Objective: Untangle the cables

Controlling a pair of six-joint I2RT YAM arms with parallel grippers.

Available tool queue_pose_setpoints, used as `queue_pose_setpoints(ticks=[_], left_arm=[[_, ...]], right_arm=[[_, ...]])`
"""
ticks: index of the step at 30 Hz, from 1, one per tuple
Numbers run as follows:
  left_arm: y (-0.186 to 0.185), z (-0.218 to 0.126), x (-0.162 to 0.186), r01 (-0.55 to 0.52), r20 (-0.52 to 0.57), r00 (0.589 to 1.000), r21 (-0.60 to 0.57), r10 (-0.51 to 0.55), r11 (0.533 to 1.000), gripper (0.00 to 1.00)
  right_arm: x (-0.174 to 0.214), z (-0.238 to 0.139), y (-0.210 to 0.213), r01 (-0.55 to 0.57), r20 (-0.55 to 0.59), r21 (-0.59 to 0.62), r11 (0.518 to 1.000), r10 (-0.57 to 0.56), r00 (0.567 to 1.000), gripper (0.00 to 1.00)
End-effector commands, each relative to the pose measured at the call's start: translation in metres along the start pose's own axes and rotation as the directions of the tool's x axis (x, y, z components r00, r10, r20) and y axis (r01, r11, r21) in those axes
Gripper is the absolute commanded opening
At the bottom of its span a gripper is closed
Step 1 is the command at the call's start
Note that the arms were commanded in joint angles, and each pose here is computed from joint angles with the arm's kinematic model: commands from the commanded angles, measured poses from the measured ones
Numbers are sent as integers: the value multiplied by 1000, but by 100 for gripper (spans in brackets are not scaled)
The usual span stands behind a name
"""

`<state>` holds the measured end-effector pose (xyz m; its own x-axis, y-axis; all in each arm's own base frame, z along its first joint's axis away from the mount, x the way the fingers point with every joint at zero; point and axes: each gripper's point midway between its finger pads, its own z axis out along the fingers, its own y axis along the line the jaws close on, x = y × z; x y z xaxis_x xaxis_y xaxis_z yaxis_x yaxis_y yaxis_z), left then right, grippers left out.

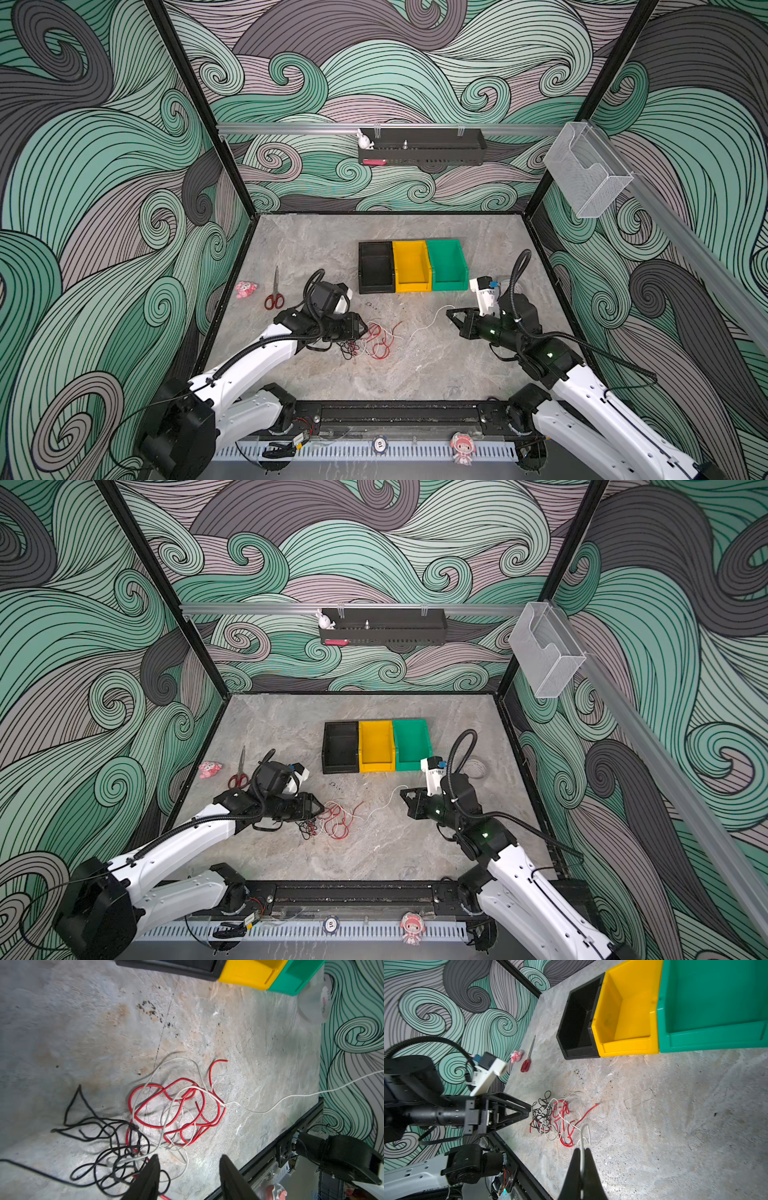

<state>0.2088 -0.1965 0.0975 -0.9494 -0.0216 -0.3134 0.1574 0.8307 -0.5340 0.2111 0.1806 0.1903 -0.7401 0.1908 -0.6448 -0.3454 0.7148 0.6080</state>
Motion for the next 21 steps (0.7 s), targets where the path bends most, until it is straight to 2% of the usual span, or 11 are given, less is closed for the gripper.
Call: queue_pose_setpoints(ticks=[1,13,21], left_arm=[[-12,1,-16,-95,26,995,3,95,995,48],[1,17,-11,-134,-33,991,-72,132,988,49],[-1,33,-5,-132,-64,990,-38,129,991,48]], right_arm=[[-18,-12,20,11,44,-57,998,-9,999,0],[-42,-37,46,68,116,-97,993,-57,992,0],[-41,-36,50,54,113,-131,990,-39,993,0]])
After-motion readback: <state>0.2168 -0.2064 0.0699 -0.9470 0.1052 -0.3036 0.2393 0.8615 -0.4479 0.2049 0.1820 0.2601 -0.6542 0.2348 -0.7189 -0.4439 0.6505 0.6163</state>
